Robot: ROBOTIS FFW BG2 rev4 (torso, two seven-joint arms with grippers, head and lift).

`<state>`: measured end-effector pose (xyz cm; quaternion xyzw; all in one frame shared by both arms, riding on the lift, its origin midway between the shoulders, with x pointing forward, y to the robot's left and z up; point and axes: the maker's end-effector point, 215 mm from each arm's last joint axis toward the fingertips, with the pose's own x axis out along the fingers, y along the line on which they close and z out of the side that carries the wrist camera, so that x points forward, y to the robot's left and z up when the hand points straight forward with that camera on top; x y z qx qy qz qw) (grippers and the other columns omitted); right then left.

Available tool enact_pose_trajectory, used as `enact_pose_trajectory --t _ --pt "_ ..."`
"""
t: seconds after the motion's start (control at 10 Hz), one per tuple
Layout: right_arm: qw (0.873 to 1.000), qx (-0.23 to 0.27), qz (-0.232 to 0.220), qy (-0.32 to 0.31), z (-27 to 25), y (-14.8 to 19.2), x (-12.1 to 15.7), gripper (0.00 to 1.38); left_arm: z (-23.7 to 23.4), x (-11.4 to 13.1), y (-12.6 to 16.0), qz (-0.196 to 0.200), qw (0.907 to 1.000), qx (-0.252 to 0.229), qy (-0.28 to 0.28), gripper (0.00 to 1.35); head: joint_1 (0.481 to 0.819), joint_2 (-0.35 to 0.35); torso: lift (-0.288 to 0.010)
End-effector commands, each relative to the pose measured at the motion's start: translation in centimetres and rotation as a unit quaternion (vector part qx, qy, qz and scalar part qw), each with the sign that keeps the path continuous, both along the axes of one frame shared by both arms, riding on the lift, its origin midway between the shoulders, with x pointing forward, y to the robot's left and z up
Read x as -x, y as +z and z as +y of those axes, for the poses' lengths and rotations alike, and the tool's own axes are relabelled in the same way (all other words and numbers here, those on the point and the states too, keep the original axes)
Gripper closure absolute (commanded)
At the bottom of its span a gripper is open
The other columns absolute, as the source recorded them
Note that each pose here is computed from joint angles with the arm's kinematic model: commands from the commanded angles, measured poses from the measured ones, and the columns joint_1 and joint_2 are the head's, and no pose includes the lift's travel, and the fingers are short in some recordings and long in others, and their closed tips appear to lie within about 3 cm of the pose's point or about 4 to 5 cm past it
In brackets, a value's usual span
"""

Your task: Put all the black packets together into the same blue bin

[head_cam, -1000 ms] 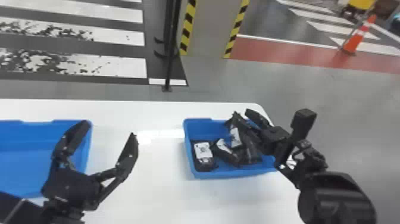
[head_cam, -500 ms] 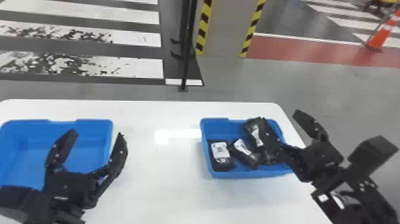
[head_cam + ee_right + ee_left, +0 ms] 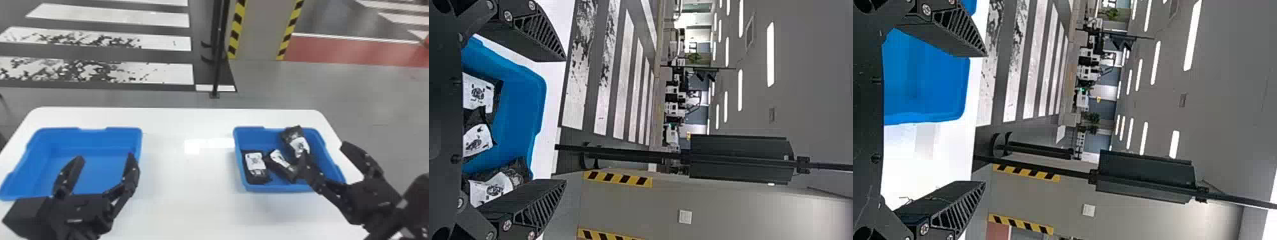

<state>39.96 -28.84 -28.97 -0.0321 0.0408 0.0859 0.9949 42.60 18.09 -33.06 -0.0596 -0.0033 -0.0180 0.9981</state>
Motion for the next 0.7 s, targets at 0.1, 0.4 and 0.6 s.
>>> enact_pose_trajectory --t 0.1,0.4,0.6 --pt "1.0 0.006 0.011 0.0 0.2 -0.6 0.0 0.16 0.9 0.8 1.5 -0.029 0.9994 -0.007 0.017 0.12 0.695 -0.146 -0.11" --pt "1.0 0.003 0.007 0.005 0.7 -0.3 -0.1 0.16 1.3 1.0 1.9 -0.038 0.999 -0.01 0.023 0.11 0.695 -0.127 -0.11" --pt "1.0 0.0 0.007 0.008 0.9 -0.3 -0.1 0.16 0.9 0.9 2.9 -0.054 0.998 -0.025 0.019 0.11 0.695 -0.122 -0.11"
